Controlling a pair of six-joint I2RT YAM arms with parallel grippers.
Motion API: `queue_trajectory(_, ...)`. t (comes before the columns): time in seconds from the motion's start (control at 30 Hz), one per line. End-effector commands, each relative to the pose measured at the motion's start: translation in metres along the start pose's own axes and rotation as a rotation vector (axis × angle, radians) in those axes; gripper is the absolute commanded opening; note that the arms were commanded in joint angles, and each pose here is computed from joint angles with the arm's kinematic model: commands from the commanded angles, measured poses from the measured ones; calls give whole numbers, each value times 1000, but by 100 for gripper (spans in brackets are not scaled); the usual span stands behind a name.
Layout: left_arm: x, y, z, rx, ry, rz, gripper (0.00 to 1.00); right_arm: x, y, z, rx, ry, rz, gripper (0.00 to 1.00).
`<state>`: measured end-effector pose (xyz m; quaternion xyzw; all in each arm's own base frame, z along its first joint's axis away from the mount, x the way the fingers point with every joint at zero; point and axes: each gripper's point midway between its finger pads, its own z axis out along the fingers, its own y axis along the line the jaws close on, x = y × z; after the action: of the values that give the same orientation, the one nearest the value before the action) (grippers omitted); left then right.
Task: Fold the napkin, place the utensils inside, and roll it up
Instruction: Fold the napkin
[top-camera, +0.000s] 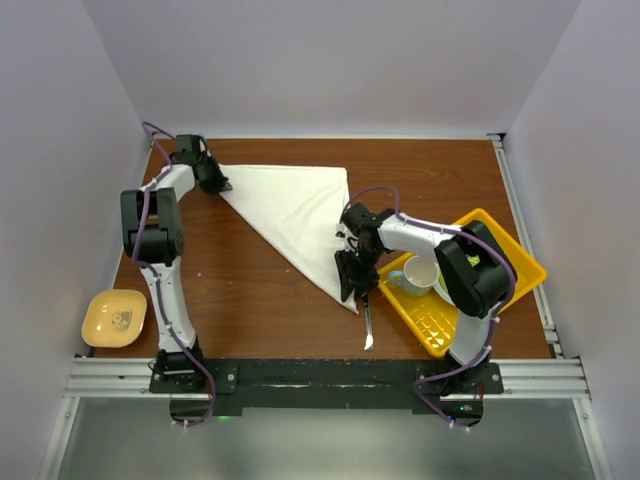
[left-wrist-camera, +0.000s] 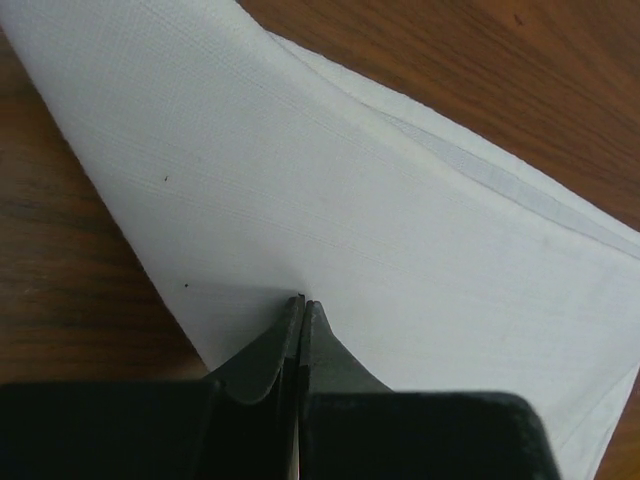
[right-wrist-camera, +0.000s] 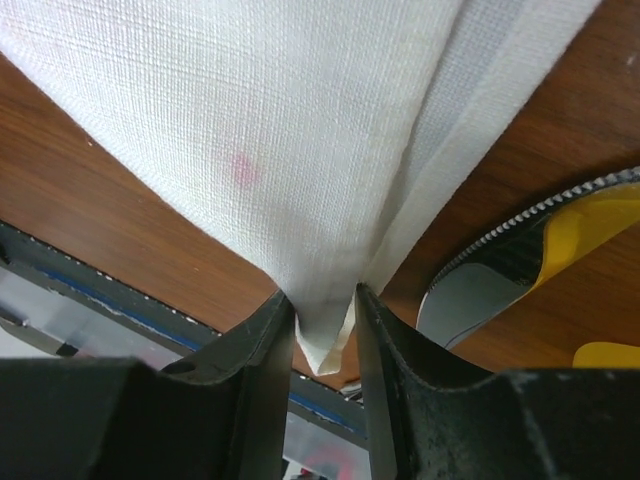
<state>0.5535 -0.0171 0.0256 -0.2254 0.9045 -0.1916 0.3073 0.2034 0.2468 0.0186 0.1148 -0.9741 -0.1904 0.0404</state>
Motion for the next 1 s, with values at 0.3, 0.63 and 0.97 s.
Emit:
queue_trajectory(0.3, -21, -68, -133, 75, -128, 164, 48, -228, -17, -142, 185, -564, 203, 86)
queue_trajectory(0.63, 63, -67, -184, 202, -64, 284, 47, -365, -42, -179, 100, -934, 216, 54)
queue_trajectory(0.97, 84, -64, -190, 219, -37, 297, 46, -402, -53, -138, 86, -980, 148, 56)
